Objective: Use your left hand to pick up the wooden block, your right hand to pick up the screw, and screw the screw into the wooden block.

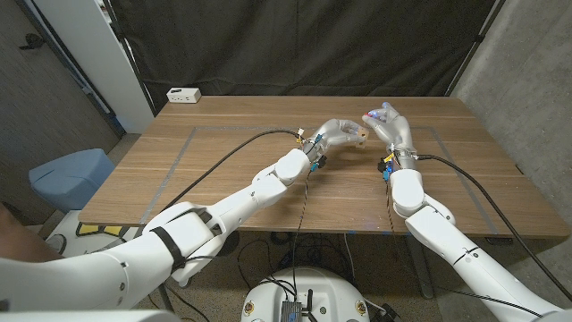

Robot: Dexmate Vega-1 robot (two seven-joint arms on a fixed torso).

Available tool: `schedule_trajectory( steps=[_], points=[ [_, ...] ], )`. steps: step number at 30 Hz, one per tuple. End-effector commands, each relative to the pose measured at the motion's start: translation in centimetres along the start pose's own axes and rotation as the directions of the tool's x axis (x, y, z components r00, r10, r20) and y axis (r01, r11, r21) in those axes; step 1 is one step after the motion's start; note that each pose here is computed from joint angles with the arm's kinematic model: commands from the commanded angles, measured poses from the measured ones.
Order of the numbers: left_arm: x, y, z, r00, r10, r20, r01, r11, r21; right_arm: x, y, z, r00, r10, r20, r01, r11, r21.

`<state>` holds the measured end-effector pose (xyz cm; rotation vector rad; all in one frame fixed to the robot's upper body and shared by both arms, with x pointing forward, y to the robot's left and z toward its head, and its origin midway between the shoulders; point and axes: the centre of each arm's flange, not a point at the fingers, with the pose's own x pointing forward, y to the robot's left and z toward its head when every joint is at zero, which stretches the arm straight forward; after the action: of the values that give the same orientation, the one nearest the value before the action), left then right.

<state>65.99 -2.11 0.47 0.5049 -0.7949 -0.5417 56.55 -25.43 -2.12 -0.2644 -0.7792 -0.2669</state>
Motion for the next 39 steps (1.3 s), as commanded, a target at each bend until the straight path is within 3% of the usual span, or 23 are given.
schedule_trajectory(
  steps=[1, 39],
  points=[
    [0.17, 0.07, -0.08, 1.000, 0.000, 0.001, 0.000, 1.000, 0.001, 0.09, 0.19, -0.23, 1.000, -0.001, -0.005, 0.001, 1.000, 0.007],
    [0.06, -0.18, 0.30, 1.000, 0.001, 0.014, -0.001, 1.000, 0.010, -0.31, 0.40, -0.97, 1.000, 0.006, -0.010, -0.006, 1.000, 0.024]
  ],
)
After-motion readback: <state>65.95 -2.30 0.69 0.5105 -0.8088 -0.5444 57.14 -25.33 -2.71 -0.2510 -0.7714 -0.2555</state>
